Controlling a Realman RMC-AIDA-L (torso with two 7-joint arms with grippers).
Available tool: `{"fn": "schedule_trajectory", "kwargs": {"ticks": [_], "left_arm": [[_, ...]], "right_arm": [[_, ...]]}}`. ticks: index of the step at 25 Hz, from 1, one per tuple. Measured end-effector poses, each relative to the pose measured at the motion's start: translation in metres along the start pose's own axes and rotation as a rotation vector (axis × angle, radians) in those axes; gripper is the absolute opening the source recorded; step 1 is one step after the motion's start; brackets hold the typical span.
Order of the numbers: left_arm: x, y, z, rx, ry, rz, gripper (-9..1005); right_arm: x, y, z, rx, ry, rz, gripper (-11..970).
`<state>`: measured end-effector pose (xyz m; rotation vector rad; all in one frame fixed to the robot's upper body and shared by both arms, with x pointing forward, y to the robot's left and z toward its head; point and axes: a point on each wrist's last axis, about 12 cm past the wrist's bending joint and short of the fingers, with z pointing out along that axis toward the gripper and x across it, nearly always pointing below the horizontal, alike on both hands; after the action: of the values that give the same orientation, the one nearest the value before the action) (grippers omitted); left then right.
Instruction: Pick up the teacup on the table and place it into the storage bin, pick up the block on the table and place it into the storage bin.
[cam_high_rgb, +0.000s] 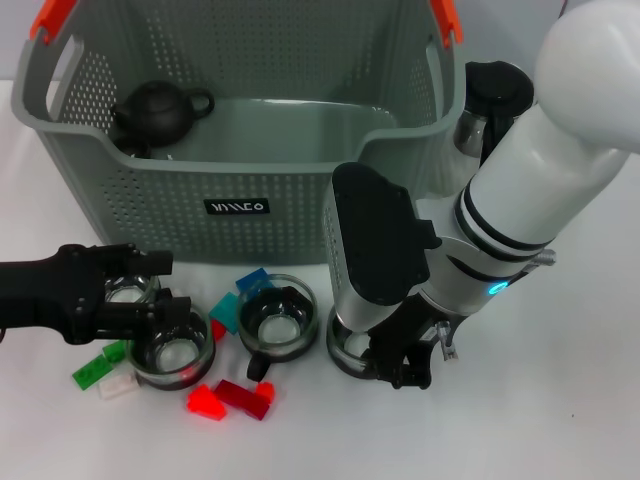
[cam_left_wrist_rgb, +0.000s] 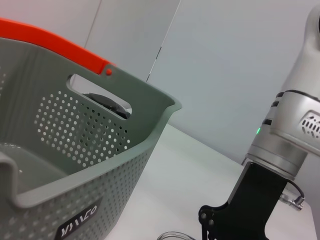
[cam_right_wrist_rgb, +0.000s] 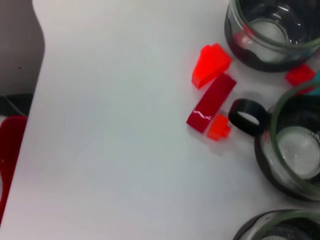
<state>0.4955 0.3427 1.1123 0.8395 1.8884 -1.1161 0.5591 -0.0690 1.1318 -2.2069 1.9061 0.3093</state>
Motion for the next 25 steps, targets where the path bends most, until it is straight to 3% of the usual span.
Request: {"fn": "schedule_trajectory", "kwargs": {"ticks": [6, 13, 17, 25], "left_arm": [[0.000, 0.000, 0.000, -0.001, 0.000, 0.002, 835], [0.000, 0.000, -0.001, -0.006, -0.005, 0.000, 835], [0.000, 0.001, -0.004, -0.023, -0.026, -0.001, 835], [-0.001, 0.003, -0.010, -0.055, -0.074, 0.001, 834]], "right_arm": [[-0.002, 0.002, -0.005, -0.013, -0.006, -0.005, 53], [-0.006, 0.004, -0.020, -0.030, -0.022, -0.003, 53], [-0.016, 0.010, -0.055, -0.075, -0.100, -0.028, 53], [-0.028, 0.012, -0.124, -0.021, -0.297, -0.077, 52]]}}
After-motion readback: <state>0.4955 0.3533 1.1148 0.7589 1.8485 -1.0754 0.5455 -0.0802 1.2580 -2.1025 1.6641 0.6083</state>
